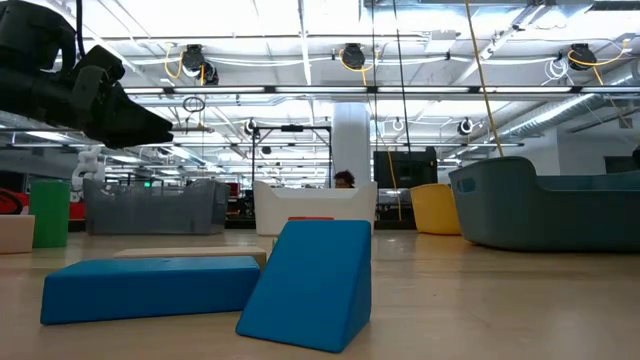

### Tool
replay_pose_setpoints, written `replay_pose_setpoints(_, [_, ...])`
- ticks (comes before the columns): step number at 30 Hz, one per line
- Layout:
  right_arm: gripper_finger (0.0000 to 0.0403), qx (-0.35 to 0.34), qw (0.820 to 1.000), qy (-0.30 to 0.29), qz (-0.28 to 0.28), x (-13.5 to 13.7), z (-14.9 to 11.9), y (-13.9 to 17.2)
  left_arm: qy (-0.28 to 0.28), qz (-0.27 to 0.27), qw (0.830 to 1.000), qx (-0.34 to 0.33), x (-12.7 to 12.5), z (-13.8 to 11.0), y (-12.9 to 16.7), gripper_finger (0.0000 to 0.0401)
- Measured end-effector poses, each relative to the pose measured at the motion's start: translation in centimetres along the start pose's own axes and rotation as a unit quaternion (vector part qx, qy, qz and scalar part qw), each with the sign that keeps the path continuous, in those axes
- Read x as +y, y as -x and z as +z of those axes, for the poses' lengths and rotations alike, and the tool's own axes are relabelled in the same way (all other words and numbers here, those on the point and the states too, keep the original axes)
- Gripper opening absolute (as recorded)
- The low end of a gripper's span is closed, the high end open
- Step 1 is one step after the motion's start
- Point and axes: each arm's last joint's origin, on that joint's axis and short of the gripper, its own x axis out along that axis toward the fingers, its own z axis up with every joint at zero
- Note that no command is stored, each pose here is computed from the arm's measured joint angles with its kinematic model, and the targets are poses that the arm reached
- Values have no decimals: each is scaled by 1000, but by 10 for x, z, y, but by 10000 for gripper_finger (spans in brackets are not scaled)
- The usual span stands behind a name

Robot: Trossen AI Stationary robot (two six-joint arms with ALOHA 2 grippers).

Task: Sort & place blocks by color
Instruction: Put the bottom right orange block into the blue bin

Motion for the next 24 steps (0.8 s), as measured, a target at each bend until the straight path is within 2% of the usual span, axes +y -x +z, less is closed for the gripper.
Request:
replay_pose_setpoints(5, [118,-31,999,2,42,5,12,6,0,0,1000,0,0,0,0,273])
replay_pose_setpoints(10, [118,-121,989,25,85,11,44,32,0,0,1000,0,0,0,0,273])
replay_pose_setpoints(13, [118,-164,984,42,56,6,58,48,0,0,1000,0,0,0,0,273])
replay_pose_setpoints(16, [118,-203,979,33,14,-3,73,67,0,0,1000,0,0,0,0,273])
replay_pose_setpoints(21, [118,-202,975,4,-97,-33,81,93,0,0,1000,0,0,0,0,273])
replay_pose_setpoints(24, [123,-178,972,-12,-153,-53,79,104,0,0,1000,0,0,0,0,273])
